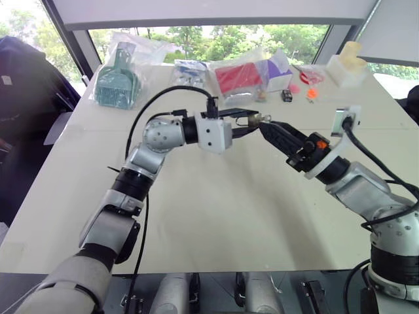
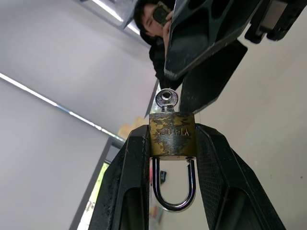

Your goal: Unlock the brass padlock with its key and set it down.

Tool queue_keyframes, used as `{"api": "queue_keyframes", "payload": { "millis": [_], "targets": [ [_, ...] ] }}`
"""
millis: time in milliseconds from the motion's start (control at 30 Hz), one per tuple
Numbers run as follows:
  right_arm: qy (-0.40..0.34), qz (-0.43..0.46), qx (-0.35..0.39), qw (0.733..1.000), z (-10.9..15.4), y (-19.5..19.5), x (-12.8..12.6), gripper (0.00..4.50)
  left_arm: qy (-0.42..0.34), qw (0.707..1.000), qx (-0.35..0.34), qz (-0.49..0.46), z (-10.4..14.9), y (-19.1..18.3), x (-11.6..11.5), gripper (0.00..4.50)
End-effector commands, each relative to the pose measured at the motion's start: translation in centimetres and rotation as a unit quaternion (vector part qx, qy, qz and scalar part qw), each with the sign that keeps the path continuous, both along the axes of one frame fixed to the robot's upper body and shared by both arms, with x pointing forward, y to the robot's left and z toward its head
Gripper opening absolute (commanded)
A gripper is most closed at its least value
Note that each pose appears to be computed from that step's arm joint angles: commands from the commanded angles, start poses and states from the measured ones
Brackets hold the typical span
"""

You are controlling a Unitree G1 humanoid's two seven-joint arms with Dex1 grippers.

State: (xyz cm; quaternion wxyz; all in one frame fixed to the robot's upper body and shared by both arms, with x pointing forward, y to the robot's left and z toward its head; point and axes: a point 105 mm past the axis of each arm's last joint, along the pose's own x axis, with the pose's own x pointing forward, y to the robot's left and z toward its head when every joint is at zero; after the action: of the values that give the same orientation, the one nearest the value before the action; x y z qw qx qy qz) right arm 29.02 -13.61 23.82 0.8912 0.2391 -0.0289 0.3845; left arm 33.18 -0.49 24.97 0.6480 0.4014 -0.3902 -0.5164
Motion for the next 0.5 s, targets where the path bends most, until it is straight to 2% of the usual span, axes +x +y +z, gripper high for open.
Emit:
{"api": "queue_keyframes", "payload": {
  "millis": [33, 167, 200, 300, 400, 467, 500],
  "targets": [
    [-0.015, -0.002, 0.013, 1.000, 0.49, -0.09, -0.09, 3.86, -0.025, 0.999, -0.010, -0.026, 0.90, -0.48, -1.29, 0.77],
    [-0.012, -0.003, 0.022, 1.000, 0.39, 0.00, 0.09, 3.86, -0.030, 0.999, -0.011, -0.031, 1.05, -0.67, -1.54, 0.77],
    [-0.011, -0.005, 0.026, 1.000, 0.40, -0.02, 0.16, 3.63, -0.030, 0.999, -0.013, -0.031, 1.15, -0.74, -1.56, 0.77],
    [-0.009, -0.004, 0.032, 0.999, 0.33, 0.07, 0.15, 2.52, -0.029, 0.999, -0.014, -0.030, 1.16, -0.74, -1.46, 0.77],
    [-0.005, -0.001, 0.031, 1.000, 0.14, 0.20, 0.08, 0.92, -0.030, 0.999, -0.014, -0.029, 1.13, -0.72, -1.36, 0.77],
    [-0.002, 0.003, 0.028, 1.000, -0.07, 0.35, -0.05, 0.03, -0.033, 0.999, -0.015, -0.029, 1.19, -0.74, -1.37, 0.77],
    [0.000, 0.006, 0.025, 1.000, -0.19, 0.43, -0.11, 0.03, -0.035, 0.999, -0.015, -0.029, 1.23, -0.75, -1.39, 0.77]
  ]
}}
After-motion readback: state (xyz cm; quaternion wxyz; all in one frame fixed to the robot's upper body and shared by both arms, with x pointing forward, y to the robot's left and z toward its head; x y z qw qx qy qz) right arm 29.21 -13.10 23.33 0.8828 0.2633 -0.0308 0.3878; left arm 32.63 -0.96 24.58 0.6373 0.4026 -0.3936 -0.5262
